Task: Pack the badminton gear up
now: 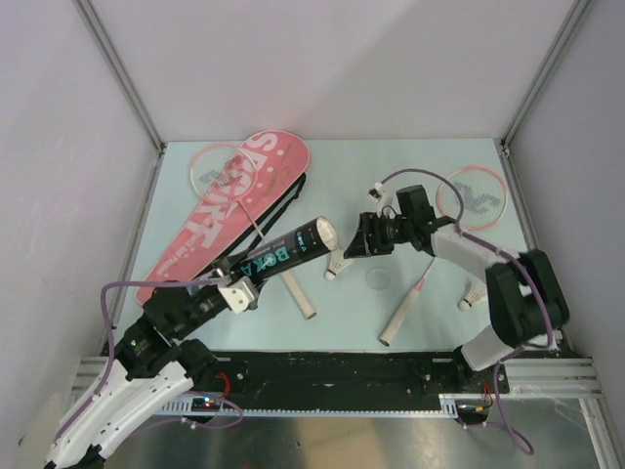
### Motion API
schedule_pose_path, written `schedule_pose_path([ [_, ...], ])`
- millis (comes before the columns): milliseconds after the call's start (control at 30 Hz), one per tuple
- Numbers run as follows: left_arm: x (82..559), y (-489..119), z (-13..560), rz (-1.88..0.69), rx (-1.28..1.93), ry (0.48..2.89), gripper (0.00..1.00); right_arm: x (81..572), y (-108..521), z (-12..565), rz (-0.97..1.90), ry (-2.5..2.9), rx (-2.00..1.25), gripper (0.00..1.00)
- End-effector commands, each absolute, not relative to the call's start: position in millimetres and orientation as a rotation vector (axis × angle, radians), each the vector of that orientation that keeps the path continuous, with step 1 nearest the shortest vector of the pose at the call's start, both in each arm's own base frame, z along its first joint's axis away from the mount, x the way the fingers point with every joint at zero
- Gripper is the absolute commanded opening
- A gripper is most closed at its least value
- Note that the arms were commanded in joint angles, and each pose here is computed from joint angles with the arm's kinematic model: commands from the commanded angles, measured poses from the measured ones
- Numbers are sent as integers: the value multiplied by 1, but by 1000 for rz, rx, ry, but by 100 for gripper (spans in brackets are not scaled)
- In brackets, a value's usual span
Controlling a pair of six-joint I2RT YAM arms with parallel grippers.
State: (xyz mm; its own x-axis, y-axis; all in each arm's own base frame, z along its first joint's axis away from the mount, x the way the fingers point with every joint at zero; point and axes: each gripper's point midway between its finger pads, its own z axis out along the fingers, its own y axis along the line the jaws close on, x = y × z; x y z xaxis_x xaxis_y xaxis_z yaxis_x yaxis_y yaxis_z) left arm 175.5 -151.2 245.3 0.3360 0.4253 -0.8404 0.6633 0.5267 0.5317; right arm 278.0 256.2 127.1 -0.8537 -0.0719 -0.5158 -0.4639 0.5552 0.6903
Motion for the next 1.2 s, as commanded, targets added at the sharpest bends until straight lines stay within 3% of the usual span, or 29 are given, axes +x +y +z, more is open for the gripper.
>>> schedule_pose_path([
  [0,174,-156,271,-234,1028,1202,0,304,265,115,1280,2306,-563,69],
  [467,174,-161,265,-244,1060,1203,0,310,284,79,1445,2311,-640,63],
  [733,174,-163,263,-251,1068,1203,0,325,281,84,1339,2320,-623,69],
  [1167,173,-163,262,-259,1068,1204,0,318,308,67,1392,2331,-745,68],
])
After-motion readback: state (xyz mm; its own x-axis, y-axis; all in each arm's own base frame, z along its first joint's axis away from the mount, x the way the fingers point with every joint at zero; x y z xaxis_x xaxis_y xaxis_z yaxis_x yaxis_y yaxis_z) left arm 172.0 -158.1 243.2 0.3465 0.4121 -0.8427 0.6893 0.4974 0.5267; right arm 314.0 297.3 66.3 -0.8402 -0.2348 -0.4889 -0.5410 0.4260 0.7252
